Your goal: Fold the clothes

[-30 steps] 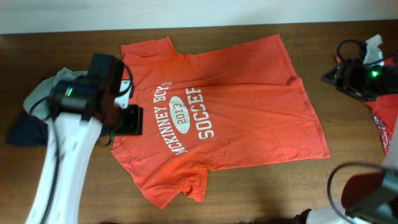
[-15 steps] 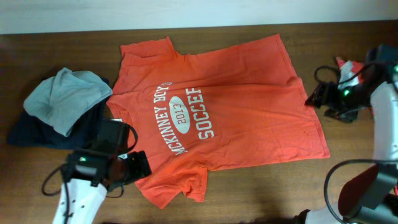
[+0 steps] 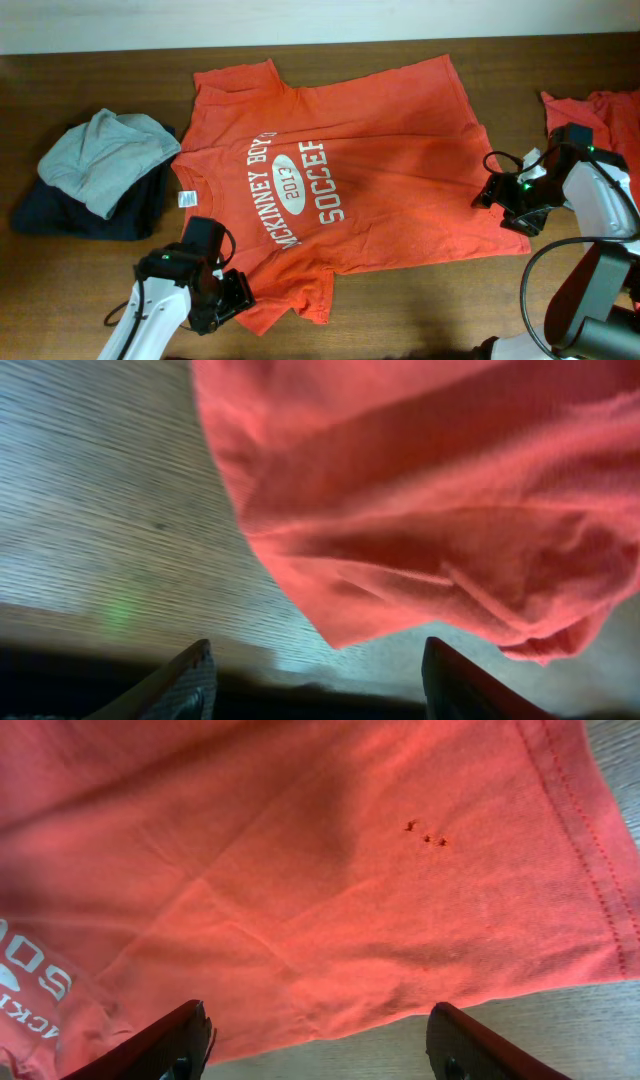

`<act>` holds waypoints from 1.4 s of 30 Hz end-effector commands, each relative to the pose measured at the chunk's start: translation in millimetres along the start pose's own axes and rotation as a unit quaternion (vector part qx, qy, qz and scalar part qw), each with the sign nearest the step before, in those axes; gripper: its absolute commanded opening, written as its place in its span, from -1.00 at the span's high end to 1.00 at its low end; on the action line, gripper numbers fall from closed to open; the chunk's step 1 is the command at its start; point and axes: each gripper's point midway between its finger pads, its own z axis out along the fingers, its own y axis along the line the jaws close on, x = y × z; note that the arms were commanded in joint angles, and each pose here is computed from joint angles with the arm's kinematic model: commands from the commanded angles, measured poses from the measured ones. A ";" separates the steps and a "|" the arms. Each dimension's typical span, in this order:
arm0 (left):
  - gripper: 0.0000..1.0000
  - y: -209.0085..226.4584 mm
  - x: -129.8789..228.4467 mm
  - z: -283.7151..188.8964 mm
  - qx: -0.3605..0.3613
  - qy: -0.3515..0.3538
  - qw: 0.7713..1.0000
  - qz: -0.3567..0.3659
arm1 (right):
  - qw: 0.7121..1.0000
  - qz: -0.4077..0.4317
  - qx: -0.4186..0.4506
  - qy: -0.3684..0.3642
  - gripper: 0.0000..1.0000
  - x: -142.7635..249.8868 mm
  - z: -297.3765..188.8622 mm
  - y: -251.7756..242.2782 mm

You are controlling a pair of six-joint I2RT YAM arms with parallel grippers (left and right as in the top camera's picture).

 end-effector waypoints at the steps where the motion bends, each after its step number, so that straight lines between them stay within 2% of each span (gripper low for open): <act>1: -0.30 -11.5 18.3 6.4 0.016 0.035 0.999 0.033 | 1.000 0.004 0.009 -0.007 -0.49 -1.6 -0.5 -1.9; 5: -0.29 -19.4 27.9 15.3 0.008 0.032 0.996 0.087 | 1.000 0.003 0.009 -0.009 -0.49 -2.8 -0.4 -1.5; 22: -0.28 -22.7 31.2 72.9 -0.016 0.079 0.992 0.098 | 1.000 0.006 0.008 -0.013 -0.50 -4.8 -0.5 -1.2; 24: -0.11 -23.7 34.7 78.0 -0.014 0.096 0.991 0.095 | 1.000 0.006 0.008 -0.013 -0.50 -4.6 -0.5 -1.3; 25: 0.10 -24.1 36.0 78.3 -0.012 0.100 0.990 0.094 | 1.000 0.006 0.009 -0.013 -0.50 -4.7 -0.5 -1.5; 28: 0.59 -29.2 33.6 73.9 -0.004 0.094 0.991 0.099 | 1.000 0.005 0.010 -0.014 -0.50 -5.1 -0.5 -1.7; 32: 0.74 -34.3 31.0 60.6 0.003 0.078 0.991 0.105 | 1.000 0.006 0.010 -0.014 -0.50 -4.9 -0.5 -1.9; 42: 0.85 -21.4 18.8 -5.9 -0.031 -0.025 0.992 0.121 | 0.996 0.044 0.075 -0.022 -0.50 -5.9 -2.6 -24.7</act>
